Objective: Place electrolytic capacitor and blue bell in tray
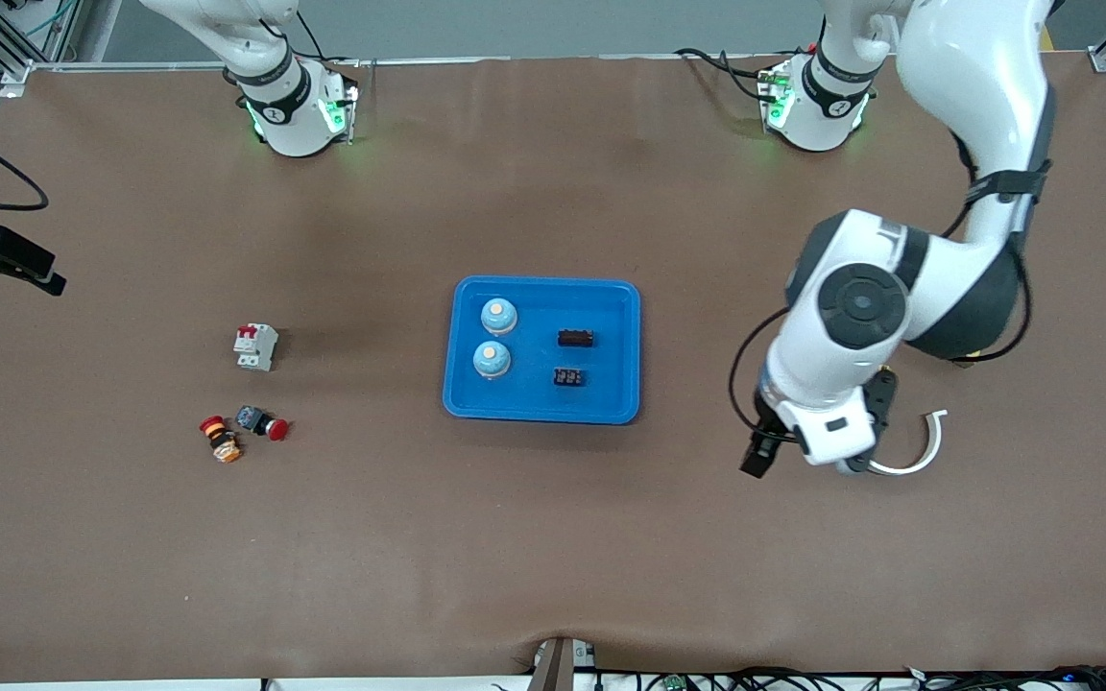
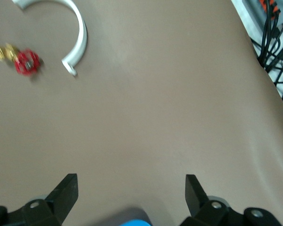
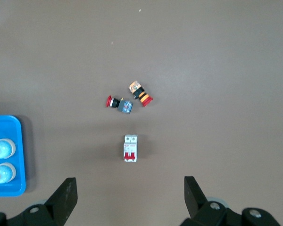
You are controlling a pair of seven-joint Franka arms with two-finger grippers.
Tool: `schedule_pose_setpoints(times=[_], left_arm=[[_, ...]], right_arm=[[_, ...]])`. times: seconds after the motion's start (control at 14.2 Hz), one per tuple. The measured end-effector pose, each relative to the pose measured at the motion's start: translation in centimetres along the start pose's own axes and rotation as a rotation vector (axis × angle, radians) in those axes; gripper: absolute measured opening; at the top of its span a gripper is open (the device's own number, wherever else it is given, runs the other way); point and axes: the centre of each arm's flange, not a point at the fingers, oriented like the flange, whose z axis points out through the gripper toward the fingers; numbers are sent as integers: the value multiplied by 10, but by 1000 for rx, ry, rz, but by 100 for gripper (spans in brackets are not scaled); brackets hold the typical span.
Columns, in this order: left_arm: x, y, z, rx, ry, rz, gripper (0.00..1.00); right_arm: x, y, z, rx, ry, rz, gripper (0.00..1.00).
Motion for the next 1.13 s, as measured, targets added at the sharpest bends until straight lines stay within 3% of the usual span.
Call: schedule_pose_setpoints(times=[0.71, 1.13], left_arm=[[106, -55, -56, 67, 0, 183, 100], [146, -96, -89, 93, -101, 364, 100]], right_arm=[[-4, -14, -1, -1, -23, -26, 100], [-4, -13, -1, -6, -23, -26, 100]])
